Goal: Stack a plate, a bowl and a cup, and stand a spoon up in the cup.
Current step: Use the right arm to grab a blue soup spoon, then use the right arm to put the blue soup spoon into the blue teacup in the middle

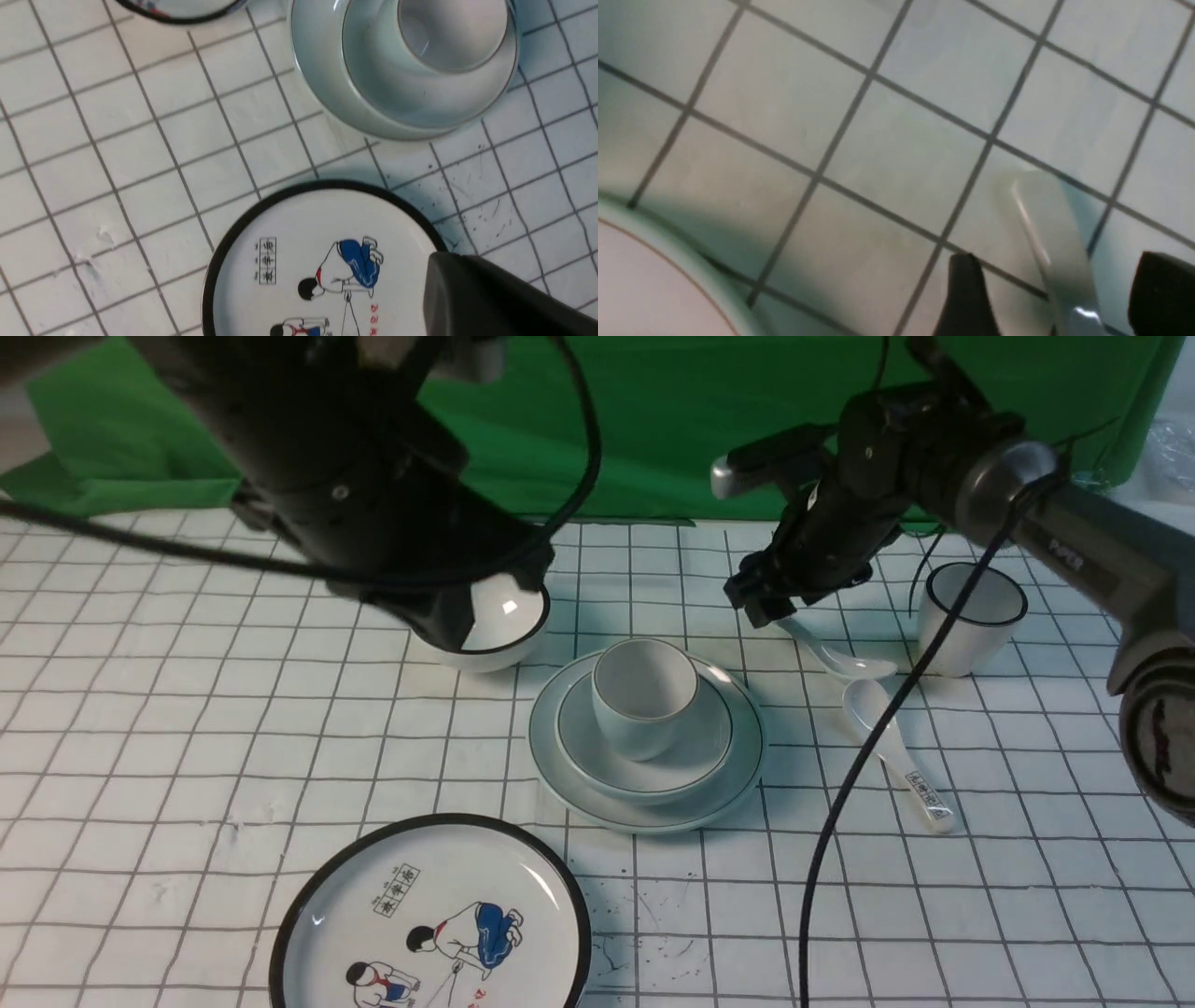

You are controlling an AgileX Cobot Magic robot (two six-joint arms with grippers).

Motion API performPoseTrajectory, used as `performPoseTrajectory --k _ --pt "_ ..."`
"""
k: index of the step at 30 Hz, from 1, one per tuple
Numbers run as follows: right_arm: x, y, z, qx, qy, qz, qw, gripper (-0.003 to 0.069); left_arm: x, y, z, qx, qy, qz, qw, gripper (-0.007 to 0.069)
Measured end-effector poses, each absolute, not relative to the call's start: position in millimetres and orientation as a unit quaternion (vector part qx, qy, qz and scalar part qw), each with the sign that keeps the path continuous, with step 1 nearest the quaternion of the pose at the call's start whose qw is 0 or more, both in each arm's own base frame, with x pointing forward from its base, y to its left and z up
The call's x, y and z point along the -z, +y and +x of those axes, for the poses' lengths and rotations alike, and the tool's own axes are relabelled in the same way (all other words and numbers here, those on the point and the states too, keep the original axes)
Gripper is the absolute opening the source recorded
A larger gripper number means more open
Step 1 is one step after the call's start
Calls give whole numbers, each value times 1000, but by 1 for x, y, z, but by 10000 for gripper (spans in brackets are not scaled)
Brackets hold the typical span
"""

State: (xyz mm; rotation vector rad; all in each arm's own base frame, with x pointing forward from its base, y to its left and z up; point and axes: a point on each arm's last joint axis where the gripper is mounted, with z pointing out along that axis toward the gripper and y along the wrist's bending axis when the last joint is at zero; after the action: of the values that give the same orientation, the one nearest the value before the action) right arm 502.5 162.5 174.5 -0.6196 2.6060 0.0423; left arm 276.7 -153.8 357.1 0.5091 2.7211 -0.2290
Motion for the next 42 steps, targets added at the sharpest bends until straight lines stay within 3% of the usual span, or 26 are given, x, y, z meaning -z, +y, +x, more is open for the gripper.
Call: performPoseTrajectory --k 6,10,12,15,19,24,29,31,36,42 --pt "-158 164 507 -15 947 -226 230 469 -353 -147 256 104 965 169 173 0" --pt "-156 165 508 -19 947 -224 230 346 -361 -144 247 120 961 167 185 0" --pt "-156 165 508 -19 948 -221 230 166 -366 -143 244 124 958 167 196 0" --pt "-162 165 508 -20 949 -218 228 176 -369 -142 242 126 957 167 200 0" --pt "-201 168 506 -25 941 -216 260 179 -374 -140 237 130 955 167 209 0" --pt "-329 174 473 -50 898 -204 388 179 -383 -135 231 130 949 171 230 0" --pt "-412 179 419 -74 859 -214 459 179 -390 -129 227 114 941 190 254 0" --pt "-428 186 394 -89 846 -223 477 179 -396 -126 224 111 936 192 272 0" --pt "-424 208 346 -138 793 -239 542 179 -412 -117 210 119 917 190 329 0" --pt "-367 227 320 -202 710 -226 636 179 -408 -106 193 120 899 187 378 0"
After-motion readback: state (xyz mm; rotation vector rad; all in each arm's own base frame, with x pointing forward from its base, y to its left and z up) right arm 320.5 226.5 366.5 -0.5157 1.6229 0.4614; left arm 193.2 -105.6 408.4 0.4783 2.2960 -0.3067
